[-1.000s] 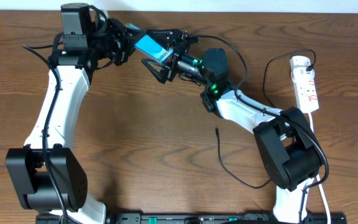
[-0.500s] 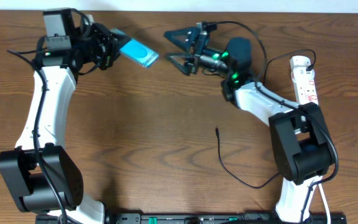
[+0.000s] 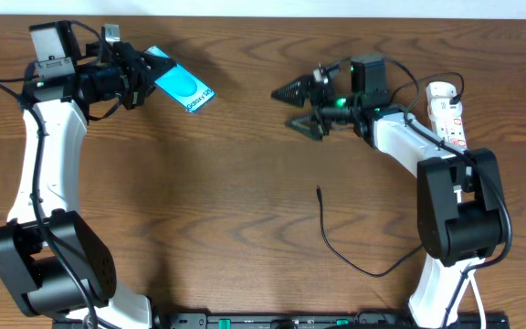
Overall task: Plug charger to phone and switch on socket
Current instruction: 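Release the phone from the right gripper and pull the right arm back, then move the right gripper over the black cable's plug end on the table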
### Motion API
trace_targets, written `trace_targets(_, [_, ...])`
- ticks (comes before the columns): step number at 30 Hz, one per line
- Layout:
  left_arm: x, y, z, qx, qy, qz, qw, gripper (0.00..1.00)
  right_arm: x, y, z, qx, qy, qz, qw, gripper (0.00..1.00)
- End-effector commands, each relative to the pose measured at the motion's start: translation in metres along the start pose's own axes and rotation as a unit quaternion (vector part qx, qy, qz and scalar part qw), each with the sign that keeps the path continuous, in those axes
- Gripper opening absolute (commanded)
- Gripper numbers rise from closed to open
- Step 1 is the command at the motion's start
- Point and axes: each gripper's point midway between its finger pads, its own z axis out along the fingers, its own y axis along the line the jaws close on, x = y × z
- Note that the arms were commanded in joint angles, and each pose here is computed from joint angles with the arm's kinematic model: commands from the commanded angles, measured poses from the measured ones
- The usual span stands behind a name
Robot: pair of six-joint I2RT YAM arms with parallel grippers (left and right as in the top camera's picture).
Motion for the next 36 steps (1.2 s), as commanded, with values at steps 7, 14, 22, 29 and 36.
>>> trace_targets(7, [0.024, -0.02, -0.007, 0.07, 0.067, 0.04, 0.994, 0.07, 0.019, -0.033, -0.073, 0.261, -0.094, -0.105, 0.955, 0.99])
trace_targets(14, [0.047, 0.002, 0.0, 0.046, 0.107, 0.041, 0.992, 0.07, 0.052, -0.046, -0.135, 0.43, -0.136, -0.105, 0.886, 0.99])
trace_targets(22, [0.077, 0.038, 0.053, 0.074, 0.214, 0.002, 0.974, 0.07, 0.075, -0.056, -0.13, 0.484, -0.112, -0.111, 0.861, 0.99])
trace_targets(29, [0.083, 0.065, 0.083, 0.075, 0.242, 0.004, 0.967, 0.07, 0.104, -0.072, -0.133, 0.509, -0.044, -0.093, 0.855, 0.98])
trace_targets(36, [0.084, 0.064, 0.084, 0.079, 0.242, 0.021, 0.967, 0.07, 0.124, -0.1, -0.107, 0.489, 0.066, -0.072, 0.867, 0.99])
